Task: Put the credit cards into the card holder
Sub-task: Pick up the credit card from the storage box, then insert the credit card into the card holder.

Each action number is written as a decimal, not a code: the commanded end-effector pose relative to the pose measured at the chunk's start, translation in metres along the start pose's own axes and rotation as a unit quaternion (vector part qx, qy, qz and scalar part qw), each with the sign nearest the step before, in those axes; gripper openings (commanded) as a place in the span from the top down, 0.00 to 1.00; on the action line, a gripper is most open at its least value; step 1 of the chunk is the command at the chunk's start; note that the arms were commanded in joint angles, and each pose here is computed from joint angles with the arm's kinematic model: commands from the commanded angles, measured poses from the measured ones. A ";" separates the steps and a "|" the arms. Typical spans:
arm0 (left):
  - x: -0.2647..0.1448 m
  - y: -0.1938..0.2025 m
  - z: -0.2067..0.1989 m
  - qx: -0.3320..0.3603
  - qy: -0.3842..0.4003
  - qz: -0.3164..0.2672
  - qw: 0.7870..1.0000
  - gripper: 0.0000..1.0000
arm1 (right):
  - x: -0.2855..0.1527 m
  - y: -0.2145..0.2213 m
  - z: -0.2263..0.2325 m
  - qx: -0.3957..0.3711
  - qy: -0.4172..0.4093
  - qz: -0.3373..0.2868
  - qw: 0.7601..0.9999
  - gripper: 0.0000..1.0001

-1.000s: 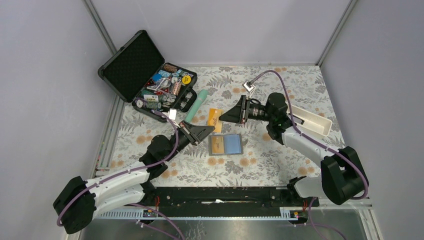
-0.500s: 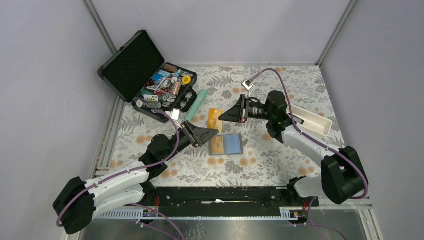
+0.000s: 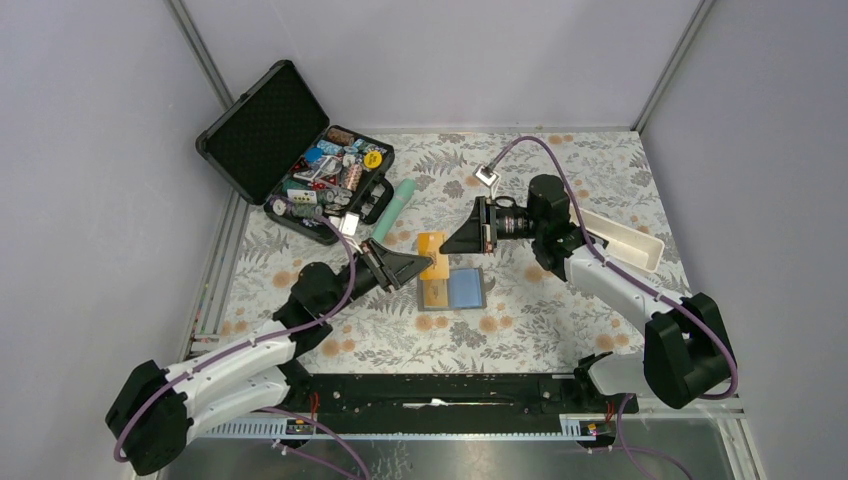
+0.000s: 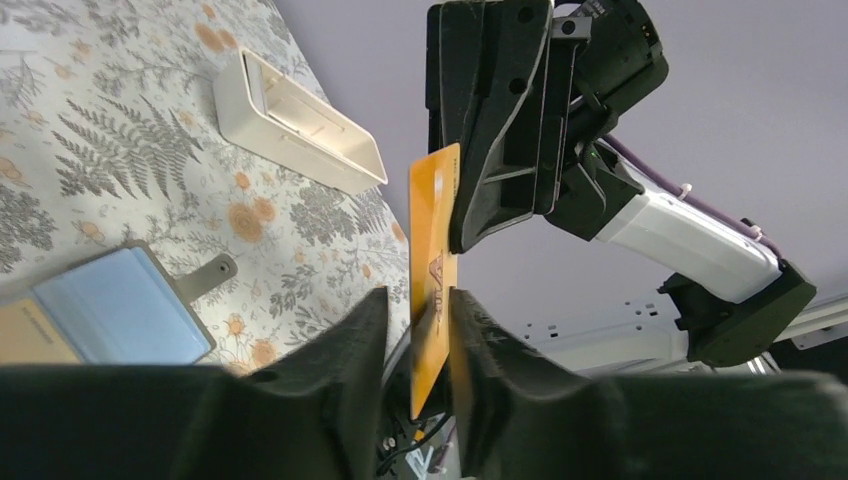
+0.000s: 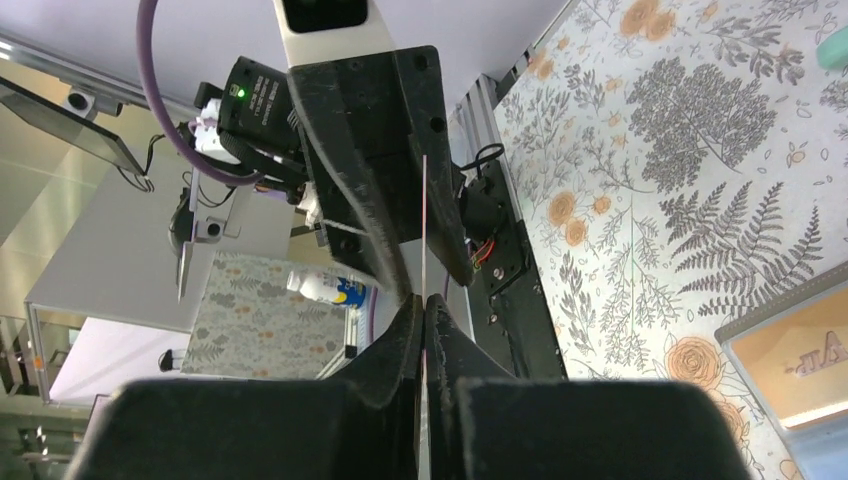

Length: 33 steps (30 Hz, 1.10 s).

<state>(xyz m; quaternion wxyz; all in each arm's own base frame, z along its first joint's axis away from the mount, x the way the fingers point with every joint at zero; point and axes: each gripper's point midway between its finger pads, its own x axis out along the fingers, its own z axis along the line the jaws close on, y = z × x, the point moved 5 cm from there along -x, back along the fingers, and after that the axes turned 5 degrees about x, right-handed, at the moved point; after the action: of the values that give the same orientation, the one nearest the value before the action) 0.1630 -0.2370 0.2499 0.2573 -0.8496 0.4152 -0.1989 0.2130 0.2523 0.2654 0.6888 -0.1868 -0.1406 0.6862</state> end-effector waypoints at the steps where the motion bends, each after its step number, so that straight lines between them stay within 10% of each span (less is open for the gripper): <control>1: 0.008 -0.011 -0.023 0.006 0.055 -0.004 0.998 0.75 | -0.001 0.001 0.014 -0.030 -0.026 0.030 0.999 1.00; 7: 0.012 -0.003 -0.018 -0.001 0.051 0.018 0.999 1.00 | -0.001 0.000 0.009 -0.031 -0.011 0.023 0.999 0.96; 11: 0.008 0.003 0.007 -0.007 -0.006 0.008 1.000 1.00 | -0.012 -0.011 -0.016 -0.008 0.078 -0.042 0.996 0.49; 17: 0.005 0.023 0.055 -0.026 -0.133 0.030 0.990 1.00 | -0.059 -0.001 -0.082 -0.012 0.332 -0.126 0.935 0.23; 23: 0.017 0.043 0.082 -0.036 -0.192 0.072 0.978 1.00 | -0.088 0.026 -0.129 0.012 0.473 -0.120 0.873 0.23; 33: 0.030 0.066 0.106 -0.049 -0.226 0.100 0.968 1.00 | -0.080 0.051 -0.169 0.029 0.530 -0.071 0.844 0.37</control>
<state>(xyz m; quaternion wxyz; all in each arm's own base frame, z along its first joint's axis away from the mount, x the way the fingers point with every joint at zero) 0.1837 -0.2558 0.1094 0.3307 -0.8192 0.4614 0.0812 0.2375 0.1632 0.1083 0.7248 -0.4619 0.2402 0.4512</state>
